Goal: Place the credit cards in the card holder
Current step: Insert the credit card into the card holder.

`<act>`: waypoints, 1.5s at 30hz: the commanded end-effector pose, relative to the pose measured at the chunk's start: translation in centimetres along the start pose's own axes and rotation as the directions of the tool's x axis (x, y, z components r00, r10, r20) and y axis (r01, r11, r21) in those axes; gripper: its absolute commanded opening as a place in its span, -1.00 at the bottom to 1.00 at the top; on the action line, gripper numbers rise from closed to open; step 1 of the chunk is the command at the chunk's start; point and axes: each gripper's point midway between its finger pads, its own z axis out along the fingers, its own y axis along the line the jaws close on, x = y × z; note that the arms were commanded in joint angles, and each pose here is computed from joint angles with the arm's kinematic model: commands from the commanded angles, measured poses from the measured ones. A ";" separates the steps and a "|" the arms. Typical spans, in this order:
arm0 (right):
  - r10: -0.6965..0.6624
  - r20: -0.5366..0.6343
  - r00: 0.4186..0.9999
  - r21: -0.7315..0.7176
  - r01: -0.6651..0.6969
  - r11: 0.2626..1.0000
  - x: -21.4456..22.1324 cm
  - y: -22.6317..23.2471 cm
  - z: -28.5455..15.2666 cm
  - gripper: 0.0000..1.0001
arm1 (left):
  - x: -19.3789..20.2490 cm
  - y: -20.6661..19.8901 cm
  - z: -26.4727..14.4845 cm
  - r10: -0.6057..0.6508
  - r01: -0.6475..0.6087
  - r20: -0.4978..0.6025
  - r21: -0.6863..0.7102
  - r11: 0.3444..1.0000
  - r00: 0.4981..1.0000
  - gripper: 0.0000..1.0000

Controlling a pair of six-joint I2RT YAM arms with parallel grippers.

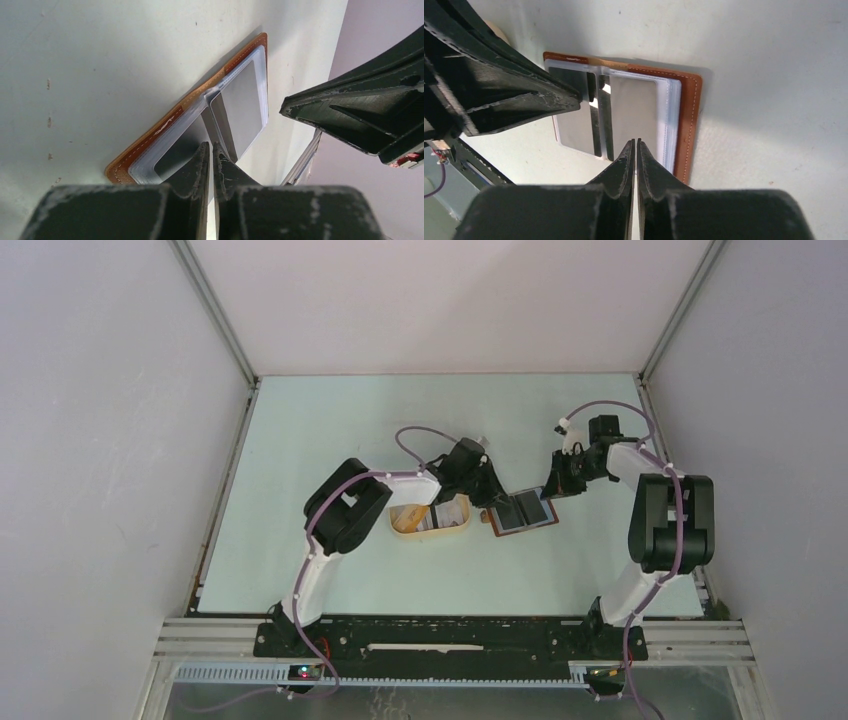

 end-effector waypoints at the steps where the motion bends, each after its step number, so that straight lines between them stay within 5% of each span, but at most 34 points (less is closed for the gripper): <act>1: -0.013 -0.015 1.000 0.027 0.014 1.000 -0.8 -0.7 -0.3 -0.72 | -1.1 -1.8 0.1 0.061 -0.061 0.019 0.006 0.998 0.998 -0.81; 10: 0.032 -0.051 0.998 0.048 -0.029 0.998 -0.5 -2.0 0.5 -0.39 | -0.6 -1.4 1.1 0.072 -0.072 -0.014 -0.013 0.997 0.997 -0.79; 32: 0.088 -0.085 0.992 -0.115 -0.098 0.988 0.0 -0.6 0.9 -0.39 | 0.2 -1.1 2.1 0.076 -0.077 -0.055 -0.010 0.997 0.996 -0.77; 45: 0.127 -0.140 0.982 0.005 -0.127 0.992 1.0 -3.0 1.7 -0.38 | 0.5 -1.3 2.1 0.074 -0.074 -0.068 -0.002 0.997 0.995 -0.76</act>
